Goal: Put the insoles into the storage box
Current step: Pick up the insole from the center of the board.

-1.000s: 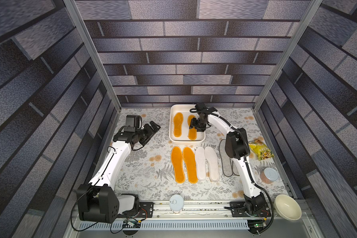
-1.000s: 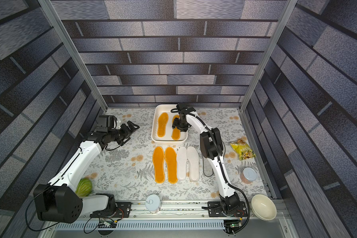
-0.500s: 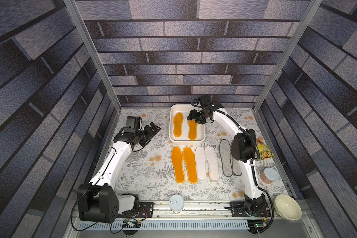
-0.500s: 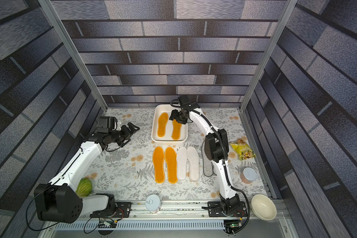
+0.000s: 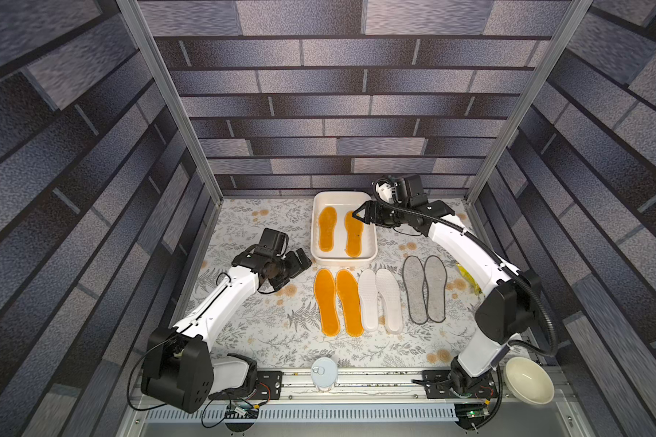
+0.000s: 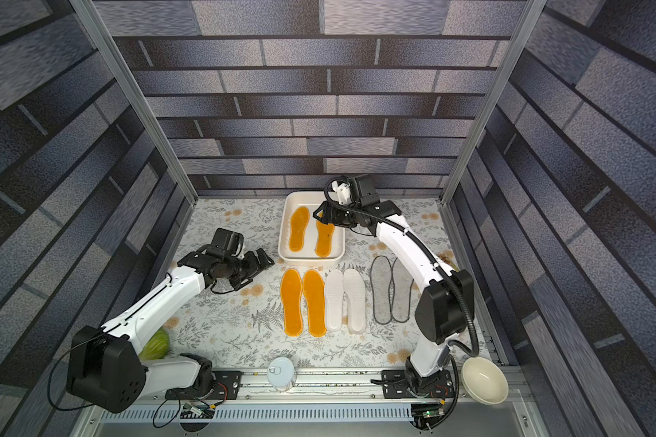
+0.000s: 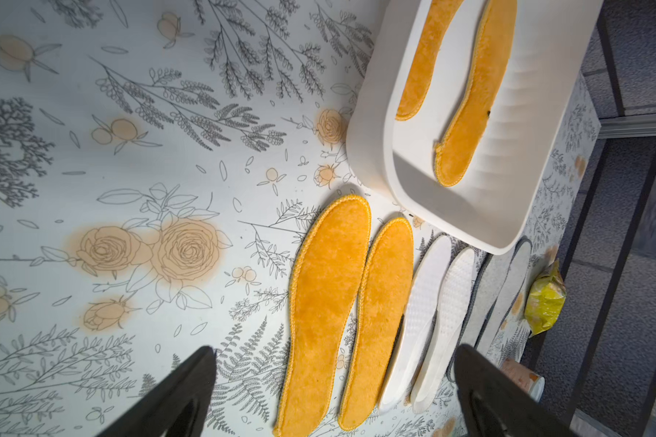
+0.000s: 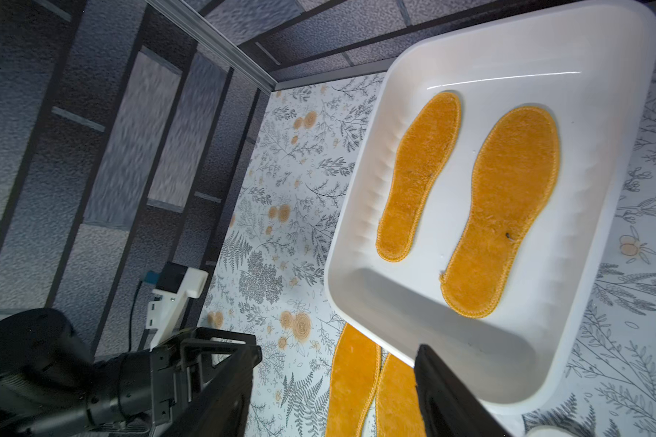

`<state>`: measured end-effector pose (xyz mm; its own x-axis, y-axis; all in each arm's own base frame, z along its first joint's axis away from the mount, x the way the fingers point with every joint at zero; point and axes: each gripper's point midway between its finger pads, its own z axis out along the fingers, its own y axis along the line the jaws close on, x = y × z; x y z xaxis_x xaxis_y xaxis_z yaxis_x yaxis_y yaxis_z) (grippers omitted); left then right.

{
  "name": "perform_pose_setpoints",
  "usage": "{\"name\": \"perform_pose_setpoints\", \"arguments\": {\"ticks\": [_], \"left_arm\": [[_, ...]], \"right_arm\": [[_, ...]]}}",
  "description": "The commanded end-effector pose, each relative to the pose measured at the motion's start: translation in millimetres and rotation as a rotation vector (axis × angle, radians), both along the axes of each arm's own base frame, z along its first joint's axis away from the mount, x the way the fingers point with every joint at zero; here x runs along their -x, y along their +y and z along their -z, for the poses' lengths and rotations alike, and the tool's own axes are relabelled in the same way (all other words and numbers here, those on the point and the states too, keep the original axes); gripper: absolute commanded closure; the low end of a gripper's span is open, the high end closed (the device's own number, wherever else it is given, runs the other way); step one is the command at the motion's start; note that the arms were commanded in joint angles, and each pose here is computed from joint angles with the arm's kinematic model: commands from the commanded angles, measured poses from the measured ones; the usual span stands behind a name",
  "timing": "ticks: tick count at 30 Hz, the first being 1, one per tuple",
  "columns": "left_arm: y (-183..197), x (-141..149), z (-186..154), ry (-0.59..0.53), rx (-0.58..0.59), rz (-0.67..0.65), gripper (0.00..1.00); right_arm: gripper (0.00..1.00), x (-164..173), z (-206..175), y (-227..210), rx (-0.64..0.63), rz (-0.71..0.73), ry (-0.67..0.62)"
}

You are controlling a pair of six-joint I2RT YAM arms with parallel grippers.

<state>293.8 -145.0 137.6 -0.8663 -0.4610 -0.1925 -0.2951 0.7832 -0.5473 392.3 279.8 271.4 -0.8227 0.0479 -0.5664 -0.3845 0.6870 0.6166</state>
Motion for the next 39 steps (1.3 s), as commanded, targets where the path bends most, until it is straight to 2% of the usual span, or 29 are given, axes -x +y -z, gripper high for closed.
{"name": "perform_pose_setpoints", "arguments": {"ticks": [1, 4, 9, 14, 15, 22, 27, 32, 39], "left_arm": [[3, 17, 12, 0.055, -0.060, -0.036, 0.00], [3, 28, 14, 0.067, -0.094, -0.050, 0.00], [-3, 34, 10, 0.037, -0.097, -0.093, 0.00], [-12, 36, 5, 0.013, -0.080, -0.111, 0.00], [-14, 35, 5, 0.010, -0.072, -0.107, 0.00], [-23, 31, 17, 0.038, -0.077, -0.071, 0.00], [-31, 31, 28, 0.073, -0.063, -0.022, 0.00], [-27, 28, 33, 0.079, -0.078, 0.009, 0.00], [-20, 35, 37, 0.059, -0.050, -0.035, 0.00]], "right_arm": [[0.31, 20, -2, 0, -0.086, -0.033, -0.021], [0.31, 41, 1, -6, -0.127, -0.026, -0.014], [0.31, 71, 13, -16, -0.123, -0.004, 0.037], [0.21, 98, 25, -24, -0.093, 0.017, 0.061], [0.21, 107, 43, -27, -0.058, 0.015, 0.096], [0.22, 140, 75, -33, 0.102, -0.018, 0.106], [0.22, 155, 102, -33, 0.200, 0.018, 0.089], [0.22, 159, 110, -20, 0.197, 0.041, 0.064], [0.23, 168, 118, -8, 0.197, 0.009, 0.082]]}}
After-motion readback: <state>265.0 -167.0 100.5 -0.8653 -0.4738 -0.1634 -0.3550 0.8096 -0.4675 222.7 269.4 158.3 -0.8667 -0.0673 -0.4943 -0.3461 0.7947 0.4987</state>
